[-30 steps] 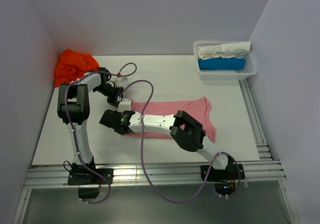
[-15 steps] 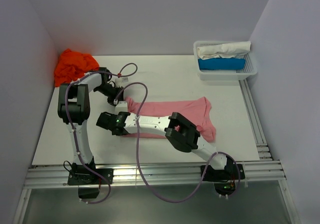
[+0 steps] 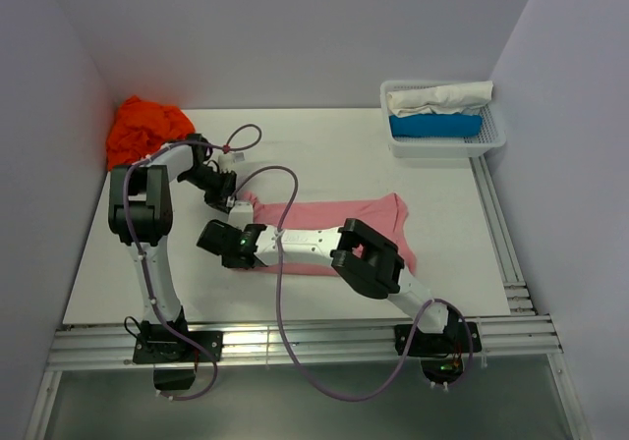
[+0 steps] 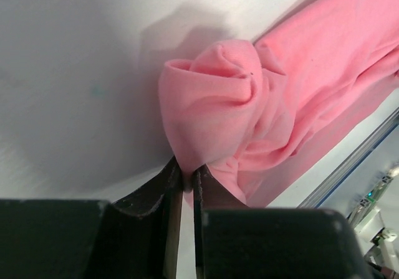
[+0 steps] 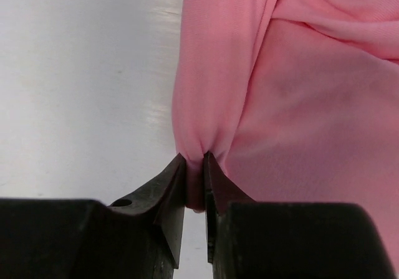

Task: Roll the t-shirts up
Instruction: Roll the tshirt

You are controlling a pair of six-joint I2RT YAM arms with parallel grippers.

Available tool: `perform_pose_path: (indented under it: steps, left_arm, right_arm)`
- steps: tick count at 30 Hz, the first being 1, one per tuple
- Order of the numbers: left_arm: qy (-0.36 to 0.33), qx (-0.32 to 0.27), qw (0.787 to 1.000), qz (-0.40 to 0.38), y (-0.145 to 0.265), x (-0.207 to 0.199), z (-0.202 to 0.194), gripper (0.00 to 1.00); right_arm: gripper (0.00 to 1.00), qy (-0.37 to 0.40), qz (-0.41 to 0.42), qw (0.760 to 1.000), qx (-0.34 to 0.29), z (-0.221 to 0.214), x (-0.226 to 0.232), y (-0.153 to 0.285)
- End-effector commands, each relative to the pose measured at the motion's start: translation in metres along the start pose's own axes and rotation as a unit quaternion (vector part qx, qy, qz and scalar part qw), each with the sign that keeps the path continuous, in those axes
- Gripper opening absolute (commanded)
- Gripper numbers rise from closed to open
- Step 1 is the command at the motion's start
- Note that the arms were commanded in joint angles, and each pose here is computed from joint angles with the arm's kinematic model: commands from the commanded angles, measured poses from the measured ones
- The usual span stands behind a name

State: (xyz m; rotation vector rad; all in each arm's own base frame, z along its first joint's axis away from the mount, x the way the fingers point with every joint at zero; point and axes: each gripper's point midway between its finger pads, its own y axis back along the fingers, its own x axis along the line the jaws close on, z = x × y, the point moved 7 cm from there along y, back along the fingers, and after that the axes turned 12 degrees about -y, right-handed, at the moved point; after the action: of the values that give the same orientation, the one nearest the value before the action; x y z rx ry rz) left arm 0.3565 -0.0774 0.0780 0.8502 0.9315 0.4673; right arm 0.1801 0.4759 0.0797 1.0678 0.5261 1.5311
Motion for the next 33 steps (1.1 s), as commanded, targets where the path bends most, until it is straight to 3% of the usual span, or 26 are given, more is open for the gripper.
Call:
perform_pose_path:
  steps: [1,4,7,17,23,33]
  left_arm:
    - [-0.004,-0.018,0.999,0.044,0.016,0.019,-0.004,0.14]
    - [-0.003,-0.018,0.999,0.049,0.021,0.020,-0.008,0.13]
    - [0.011,-0.032,0.998,0.057,0.034,0.028,-0.014,0.21]
    - [0.001,-0.064,0.997,0.040,0.058,0.025,-0.002,0.56]
    - [-0.012,-0.081,0.997,0.017,0.073,0.021,0.003,0.58]
    - [-0.038,-0.071,0.996,-0.042,0.059,0.006,-0.022,0.62]
  right_arm:
    - [0.16,-0.006,0.080,0.995,0.062,-0.025,0.015,0.004]
    - [0.15,-0.017,0.094,0.993,0.063,-0.026,0.017,0.002]
    - [0.15,-0.037,0.114,0.991,0.066,-0.029,0.015,0.002]
    - [0.13,-0.142,0.198,0.967,0.073,-0.024,-0.011,0.001]
    - [0.13,-0.196,0.231,0.950,0.081,-0.024,-0.022,-0.003]
    - [0.14,-0.272,0.280,0.915,0.100,-0.027,-0.040,-0.004]
